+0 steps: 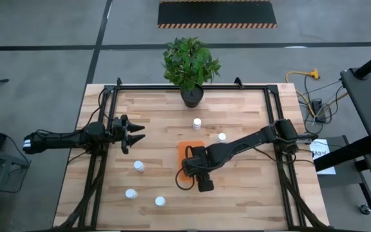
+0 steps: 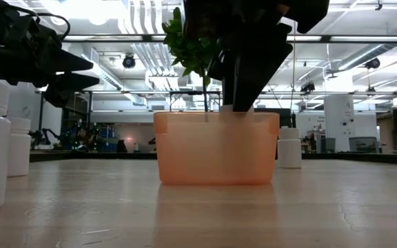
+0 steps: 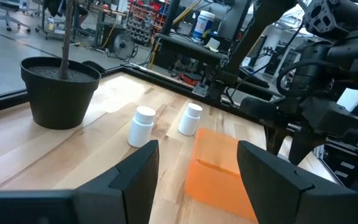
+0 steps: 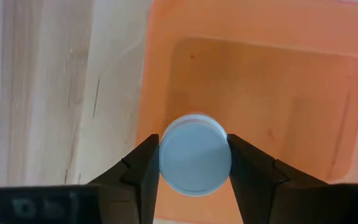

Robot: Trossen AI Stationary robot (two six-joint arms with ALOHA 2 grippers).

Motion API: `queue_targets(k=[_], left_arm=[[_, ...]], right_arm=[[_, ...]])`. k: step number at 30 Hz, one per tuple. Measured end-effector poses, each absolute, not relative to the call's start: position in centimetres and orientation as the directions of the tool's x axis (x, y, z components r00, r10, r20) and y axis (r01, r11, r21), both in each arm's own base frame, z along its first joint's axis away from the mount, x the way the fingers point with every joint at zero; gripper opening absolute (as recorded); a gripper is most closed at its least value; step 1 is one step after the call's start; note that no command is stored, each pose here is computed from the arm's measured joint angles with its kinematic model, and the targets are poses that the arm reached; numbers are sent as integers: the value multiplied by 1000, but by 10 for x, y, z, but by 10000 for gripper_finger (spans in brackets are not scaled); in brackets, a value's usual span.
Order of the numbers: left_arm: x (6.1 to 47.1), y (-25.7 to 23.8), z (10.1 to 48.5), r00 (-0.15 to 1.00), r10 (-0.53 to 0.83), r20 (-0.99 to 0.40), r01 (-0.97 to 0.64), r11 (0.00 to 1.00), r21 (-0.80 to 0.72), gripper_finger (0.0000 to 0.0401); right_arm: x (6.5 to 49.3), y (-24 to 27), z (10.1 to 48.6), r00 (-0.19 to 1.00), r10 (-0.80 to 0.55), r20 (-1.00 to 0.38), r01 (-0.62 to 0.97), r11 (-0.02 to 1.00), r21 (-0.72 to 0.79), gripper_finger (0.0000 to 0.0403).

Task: Pick and place pill bottles into a basket
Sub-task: Put the white pill bottle into the orange bin

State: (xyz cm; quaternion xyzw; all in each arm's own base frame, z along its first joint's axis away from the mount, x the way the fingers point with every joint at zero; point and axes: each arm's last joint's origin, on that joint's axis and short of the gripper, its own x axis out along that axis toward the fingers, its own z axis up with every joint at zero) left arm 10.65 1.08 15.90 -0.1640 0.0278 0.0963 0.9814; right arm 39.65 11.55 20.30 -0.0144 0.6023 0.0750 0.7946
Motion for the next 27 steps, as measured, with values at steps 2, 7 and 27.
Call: queue_targets(k=[2,7,27], left_arm=[[107,11,159,980,180,-86,-198,928,-317,200],[107,11,159,980,180,-86,-198,928,-317,200],[107,11,159,980,180,-86,-198,928,-317,200]], right_arm=[[396,115,203,262,102,-960,-136,988,68,145],[396,115,203,262,102,-960,-136,988,68,145],[392,115,199,232,99,-968,-138,988,68,232]])
